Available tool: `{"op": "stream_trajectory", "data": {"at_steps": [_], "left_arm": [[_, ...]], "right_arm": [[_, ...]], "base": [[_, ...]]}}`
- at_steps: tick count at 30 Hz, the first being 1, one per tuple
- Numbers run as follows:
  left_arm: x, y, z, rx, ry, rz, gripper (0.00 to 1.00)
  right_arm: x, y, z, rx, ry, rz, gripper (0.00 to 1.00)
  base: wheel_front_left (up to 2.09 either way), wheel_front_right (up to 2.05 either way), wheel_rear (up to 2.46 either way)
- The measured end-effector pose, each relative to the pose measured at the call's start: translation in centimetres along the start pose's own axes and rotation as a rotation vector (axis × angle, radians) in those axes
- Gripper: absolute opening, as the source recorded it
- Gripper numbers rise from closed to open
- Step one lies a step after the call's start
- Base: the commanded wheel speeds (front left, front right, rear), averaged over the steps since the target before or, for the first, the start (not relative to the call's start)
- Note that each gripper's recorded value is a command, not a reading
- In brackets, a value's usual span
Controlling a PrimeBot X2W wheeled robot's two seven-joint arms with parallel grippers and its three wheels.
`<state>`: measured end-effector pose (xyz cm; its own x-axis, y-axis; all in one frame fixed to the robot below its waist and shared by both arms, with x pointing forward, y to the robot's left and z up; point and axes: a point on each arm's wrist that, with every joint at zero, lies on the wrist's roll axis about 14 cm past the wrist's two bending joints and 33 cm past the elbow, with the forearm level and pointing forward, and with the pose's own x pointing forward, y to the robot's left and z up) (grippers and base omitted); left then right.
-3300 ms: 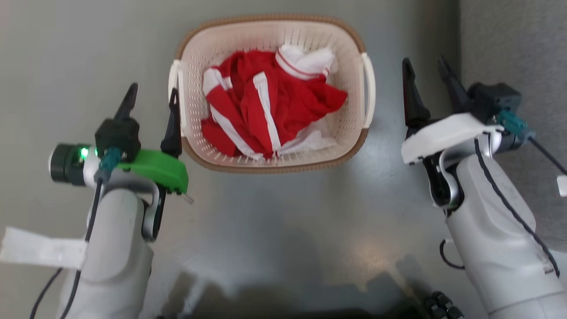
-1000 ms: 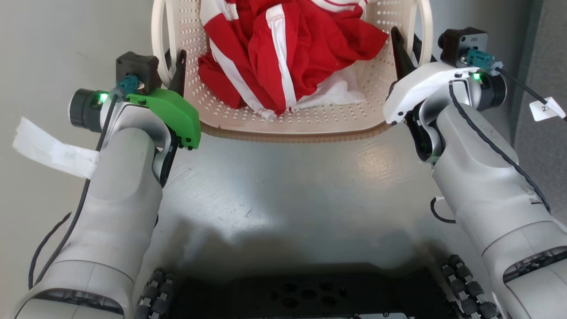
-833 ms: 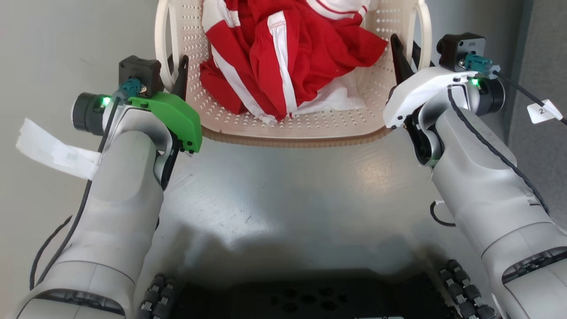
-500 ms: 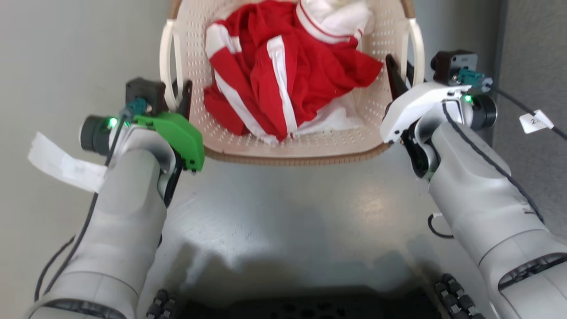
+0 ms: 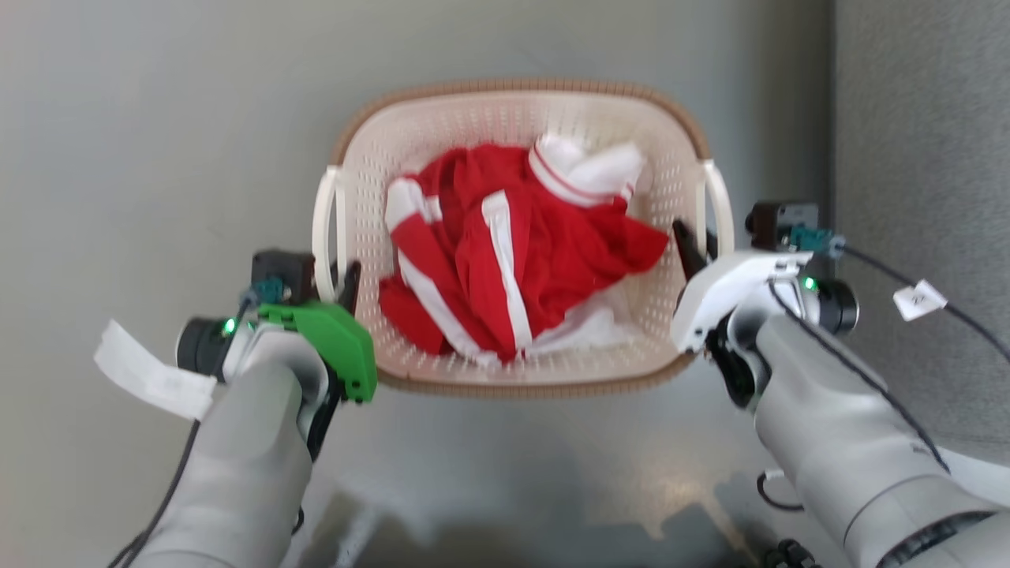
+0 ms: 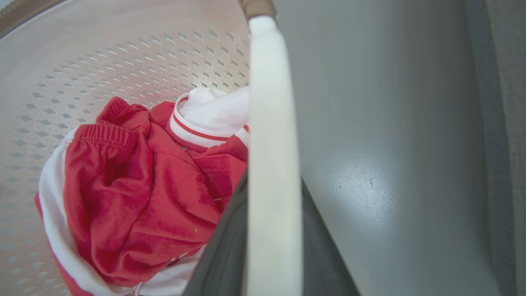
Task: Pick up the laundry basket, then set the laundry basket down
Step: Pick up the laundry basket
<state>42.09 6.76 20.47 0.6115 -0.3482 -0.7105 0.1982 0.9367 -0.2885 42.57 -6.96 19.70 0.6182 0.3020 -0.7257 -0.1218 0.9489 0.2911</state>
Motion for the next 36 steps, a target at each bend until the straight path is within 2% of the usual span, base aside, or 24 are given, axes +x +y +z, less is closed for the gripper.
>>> {"op": "stream_trajectory", "data": {"at_steps": [20,36], "left_arm": [[-7.0,-3.0,-3.0,-0.011,0.115,-0.012,0.0],[-11.8,-4.9,-5.1,-0.01,0.128,-0.022,0.0]], "right_arm": [[-8.0,2.3,-3.7,0.02,0.151,0.027,0.0],[-13.3,3.9,-6.0,0.033,0.165,0.041,0.0]], "base": [[0.0,0.0,0.0],[0.0,0.0,0.0]]}}
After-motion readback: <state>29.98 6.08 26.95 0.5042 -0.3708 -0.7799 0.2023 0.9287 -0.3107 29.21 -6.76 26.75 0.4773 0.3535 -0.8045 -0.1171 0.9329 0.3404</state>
